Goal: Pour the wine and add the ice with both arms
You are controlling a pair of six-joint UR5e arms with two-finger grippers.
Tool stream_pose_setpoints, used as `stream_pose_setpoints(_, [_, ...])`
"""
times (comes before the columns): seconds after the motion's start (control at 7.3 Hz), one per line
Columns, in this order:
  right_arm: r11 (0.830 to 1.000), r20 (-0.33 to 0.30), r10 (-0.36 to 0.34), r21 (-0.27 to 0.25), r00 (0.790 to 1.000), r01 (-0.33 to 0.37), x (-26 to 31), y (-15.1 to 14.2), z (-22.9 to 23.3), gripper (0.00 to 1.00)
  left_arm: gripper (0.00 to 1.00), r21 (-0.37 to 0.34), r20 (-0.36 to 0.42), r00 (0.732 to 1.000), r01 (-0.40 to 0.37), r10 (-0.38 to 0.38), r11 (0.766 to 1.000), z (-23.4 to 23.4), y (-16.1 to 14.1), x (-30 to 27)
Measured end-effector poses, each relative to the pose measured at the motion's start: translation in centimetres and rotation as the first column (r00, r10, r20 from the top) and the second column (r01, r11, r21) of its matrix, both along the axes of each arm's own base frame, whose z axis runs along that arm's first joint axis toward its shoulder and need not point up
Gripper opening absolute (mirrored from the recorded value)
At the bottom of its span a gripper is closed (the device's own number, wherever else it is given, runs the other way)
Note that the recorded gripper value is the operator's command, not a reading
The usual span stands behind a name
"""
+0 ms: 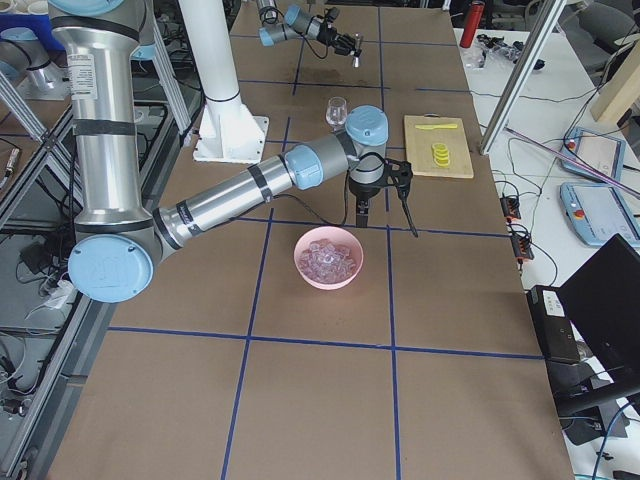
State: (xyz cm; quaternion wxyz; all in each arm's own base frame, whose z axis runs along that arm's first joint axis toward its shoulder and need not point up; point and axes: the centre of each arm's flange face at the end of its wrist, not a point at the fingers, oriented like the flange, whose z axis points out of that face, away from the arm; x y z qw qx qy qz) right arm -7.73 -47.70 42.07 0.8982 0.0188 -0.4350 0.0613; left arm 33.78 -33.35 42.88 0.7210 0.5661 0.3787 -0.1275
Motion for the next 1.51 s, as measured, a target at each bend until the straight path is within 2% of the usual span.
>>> stream_pose_setpoints(0.27, [1.000, -0.041, -0.002, 0.021, 0.999, 0.003, -1.9, 1.0, 1.0, 1.00, 0.00, -0.009, 0.013, 0.999, 0.037, -0.037, 0.999, 0.9, -0.2, -1.3])
stream_pose_setpoints(0.55, [0.997, -0.048, 0.050, 0.057, 0.998, -0.047, -4.3, 4.7, 4.4, 1.00, 0.00, -0.006, 0.050, 0.992, 0.116, -0.116, 0.993, 1.1, -0.6, -1.8])
stream_pose_setpoints(0.69, [0.996, -0.064, 0.051, 0.073, 0.997, -0.047, -5.3, 6.3, 5.8, 1.00, 0.00, -0.005, 0.062, 0.990, 0.131, -0.130, 0.991, 1.2, -0.6, -1.8])
stream_pose_setpoints(1.23, [0.985, -0.170, -0.074, 0.144, 0.983, 0.099, -8.3, 9.3, 9.6, 0.99, 0.00, -0.009, 0.084, 0.987, 0.135, -0.134, 0.991, 2.0, -0.7, -1.3])
stream_pose_setpoints(1.51, [0.983, -0.179, -0.103, 0.132, 0.979, 0.127, -9.2, 9.1, 10.8, 0.98, 0.00, -0.013, 0.097, 0.987, 0.134, -0.132, 0.991, 2.8, -0.7, -0.8])
